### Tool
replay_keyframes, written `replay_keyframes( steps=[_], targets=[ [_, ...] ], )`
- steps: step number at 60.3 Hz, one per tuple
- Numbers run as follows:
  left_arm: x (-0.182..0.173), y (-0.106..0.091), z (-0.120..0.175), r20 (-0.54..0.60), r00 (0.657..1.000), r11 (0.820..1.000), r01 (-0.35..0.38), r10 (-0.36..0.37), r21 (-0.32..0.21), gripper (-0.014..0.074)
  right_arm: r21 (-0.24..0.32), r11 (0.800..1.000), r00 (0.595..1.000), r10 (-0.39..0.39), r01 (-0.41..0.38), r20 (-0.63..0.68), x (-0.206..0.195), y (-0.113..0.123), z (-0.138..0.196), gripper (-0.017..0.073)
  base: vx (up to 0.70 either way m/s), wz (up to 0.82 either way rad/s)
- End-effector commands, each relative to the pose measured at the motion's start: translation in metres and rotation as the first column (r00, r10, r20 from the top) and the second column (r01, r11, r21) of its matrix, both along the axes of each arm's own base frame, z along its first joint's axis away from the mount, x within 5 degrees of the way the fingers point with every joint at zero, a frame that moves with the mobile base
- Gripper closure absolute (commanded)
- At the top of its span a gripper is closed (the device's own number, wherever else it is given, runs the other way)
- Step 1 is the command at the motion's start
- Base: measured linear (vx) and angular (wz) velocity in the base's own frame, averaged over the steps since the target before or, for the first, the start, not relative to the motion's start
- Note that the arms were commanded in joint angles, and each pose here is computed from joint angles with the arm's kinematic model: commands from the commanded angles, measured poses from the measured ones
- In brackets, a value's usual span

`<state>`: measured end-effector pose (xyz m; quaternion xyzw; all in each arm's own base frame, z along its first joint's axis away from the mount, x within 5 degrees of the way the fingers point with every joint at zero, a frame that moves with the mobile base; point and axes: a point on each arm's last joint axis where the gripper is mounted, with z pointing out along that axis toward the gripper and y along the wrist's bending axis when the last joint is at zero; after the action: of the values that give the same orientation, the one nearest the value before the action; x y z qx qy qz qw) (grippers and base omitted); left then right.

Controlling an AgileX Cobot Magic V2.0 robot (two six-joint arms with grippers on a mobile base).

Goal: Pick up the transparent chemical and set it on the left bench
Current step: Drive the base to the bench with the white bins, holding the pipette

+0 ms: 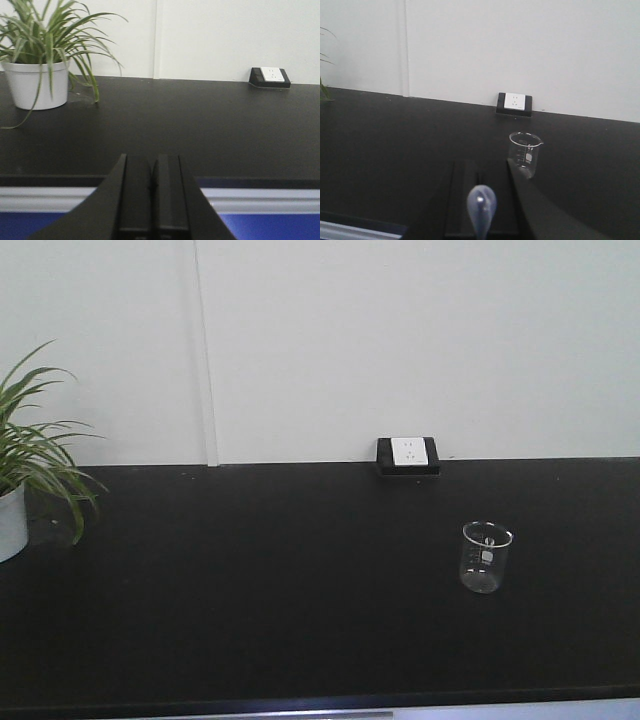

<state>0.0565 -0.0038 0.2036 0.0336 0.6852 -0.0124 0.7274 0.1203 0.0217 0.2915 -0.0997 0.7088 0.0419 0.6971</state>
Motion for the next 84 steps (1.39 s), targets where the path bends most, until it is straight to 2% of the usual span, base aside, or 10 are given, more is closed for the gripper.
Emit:
replay_keyframes(
  steps=[1,28,84],
  targets=[
    [-0.0015,0.0002,0.0027,0.080,0.997,1.000,0.001,0.000,-0.014,0.0597,0.011,0.999,0.996,0.036,-0.037,0.079,-0.0007,0.0033,0.0151,0.0564,-0.32,0.16],
    [-0.0015,0.0002,0.0027,0.080,0.997,1.000,0.001,0.000,-0.014,0.0597,0.011,0.999,0.996,0.036,-0.037,0.079,-0.0007,0.0033,0.0151,0.0564,-0.27,0.38],
    [-0.0015,0.0002,0.0027,0.080,0.997,1.000,0.001,0.000,-0.014,0.0597,0.011,0.999,0.996,0.037,-0.038,0.080,-0.0007,0.0034,0.0152,0.0564,-0.15,0.79]
  ],
)
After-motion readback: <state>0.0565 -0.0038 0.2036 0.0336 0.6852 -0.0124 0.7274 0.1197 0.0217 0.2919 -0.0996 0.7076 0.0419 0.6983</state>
